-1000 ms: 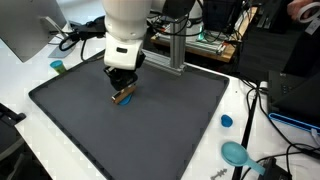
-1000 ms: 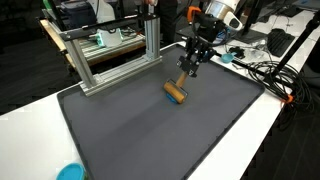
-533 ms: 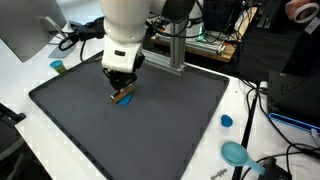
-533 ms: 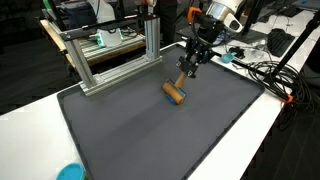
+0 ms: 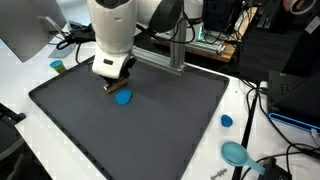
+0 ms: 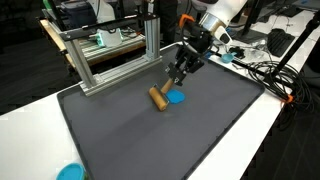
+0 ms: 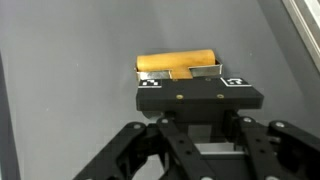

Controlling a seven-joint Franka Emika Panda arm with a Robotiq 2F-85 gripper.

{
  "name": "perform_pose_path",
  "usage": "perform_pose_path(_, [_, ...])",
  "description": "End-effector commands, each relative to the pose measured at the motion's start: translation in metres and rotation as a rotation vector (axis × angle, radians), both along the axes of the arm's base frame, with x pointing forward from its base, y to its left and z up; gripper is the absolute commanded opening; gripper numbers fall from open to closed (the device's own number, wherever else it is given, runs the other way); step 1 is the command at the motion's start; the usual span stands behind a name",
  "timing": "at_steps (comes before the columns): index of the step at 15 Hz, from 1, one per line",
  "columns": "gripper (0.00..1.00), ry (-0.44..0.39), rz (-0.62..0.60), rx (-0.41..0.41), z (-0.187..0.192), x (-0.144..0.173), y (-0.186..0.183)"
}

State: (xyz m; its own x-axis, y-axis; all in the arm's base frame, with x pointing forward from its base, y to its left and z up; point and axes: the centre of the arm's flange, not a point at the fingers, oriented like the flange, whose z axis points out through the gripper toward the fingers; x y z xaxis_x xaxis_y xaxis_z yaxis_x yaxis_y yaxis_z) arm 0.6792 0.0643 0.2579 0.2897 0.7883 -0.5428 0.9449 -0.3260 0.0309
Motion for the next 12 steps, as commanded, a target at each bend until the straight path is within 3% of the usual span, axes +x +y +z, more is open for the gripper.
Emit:
perform_pose_path(1, [0.22,0.059,-0.103,0.006,-0.041,0.002,-0.037])
perform_pose_path(7, [0.22,-0.011,-0.269,0.246,0.092,0.018,-0.118])
perform_pose_path(9, [0.22,-0.011,-0.343,0.333,0.131,0.002,-0.132])
perform_pose_path(12, [0.22,-0.024,-0.466,0.457,0.186,-0.036,-0.116])
